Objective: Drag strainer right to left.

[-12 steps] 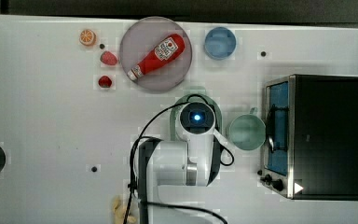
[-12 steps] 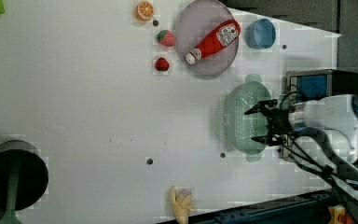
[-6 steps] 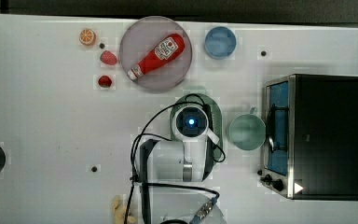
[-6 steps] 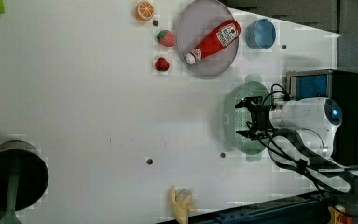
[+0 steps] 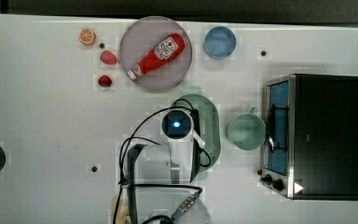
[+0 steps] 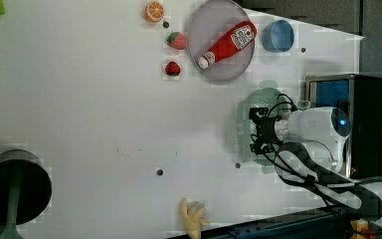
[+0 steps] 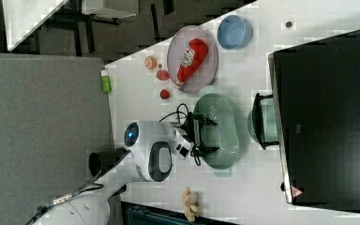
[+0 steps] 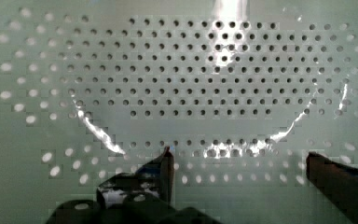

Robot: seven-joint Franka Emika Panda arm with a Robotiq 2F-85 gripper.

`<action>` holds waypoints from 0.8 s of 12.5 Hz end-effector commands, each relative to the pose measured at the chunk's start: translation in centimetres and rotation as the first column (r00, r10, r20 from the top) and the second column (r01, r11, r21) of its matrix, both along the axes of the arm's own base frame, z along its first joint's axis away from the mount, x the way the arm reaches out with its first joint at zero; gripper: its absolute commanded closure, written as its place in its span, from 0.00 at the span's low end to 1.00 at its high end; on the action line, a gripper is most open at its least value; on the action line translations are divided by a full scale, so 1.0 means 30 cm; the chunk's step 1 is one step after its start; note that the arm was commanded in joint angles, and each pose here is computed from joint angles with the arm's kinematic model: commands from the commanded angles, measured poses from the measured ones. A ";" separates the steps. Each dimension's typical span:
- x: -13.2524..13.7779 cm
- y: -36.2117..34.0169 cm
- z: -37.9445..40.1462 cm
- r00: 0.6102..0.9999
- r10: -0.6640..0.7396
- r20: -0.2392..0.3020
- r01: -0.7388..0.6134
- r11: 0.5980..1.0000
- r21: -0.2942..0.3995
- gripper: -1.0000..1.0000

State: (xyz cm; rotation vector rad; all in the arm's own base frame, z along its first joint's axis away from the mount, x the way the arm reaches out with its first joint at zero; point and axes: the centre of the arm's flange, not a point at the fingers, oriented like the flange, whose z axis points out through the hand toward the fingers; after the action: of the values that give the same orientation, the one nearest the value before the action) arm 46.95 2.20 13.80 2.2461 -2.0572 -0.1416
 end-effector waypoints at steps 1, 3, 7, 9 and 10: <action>0.030 0.125 0.071 0.999 -0.021 0.045 0.020 1.000 0.009 0.00; 0.020 0.192 0.070 0.999 0.012 0.044 -0.013 1.000 0.011 0.00; -0.008 0.346 0.073 0.998 -0.050 0.045 0.049 0.999 0.006 0.00; -0.021 0.434 0.081 0.995 -0.084 0.050 0.084 0.996 0.008 0.00; -0.029 0.476 0.085 0.995 -0.090 0.053 0.089 0.996 0.010 0.00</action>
State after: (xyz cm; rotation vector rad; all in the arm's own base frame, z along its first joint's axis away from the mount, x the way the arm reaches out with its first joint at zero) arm 45.47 13.56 14.62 2.2421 -2.0557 -0.1401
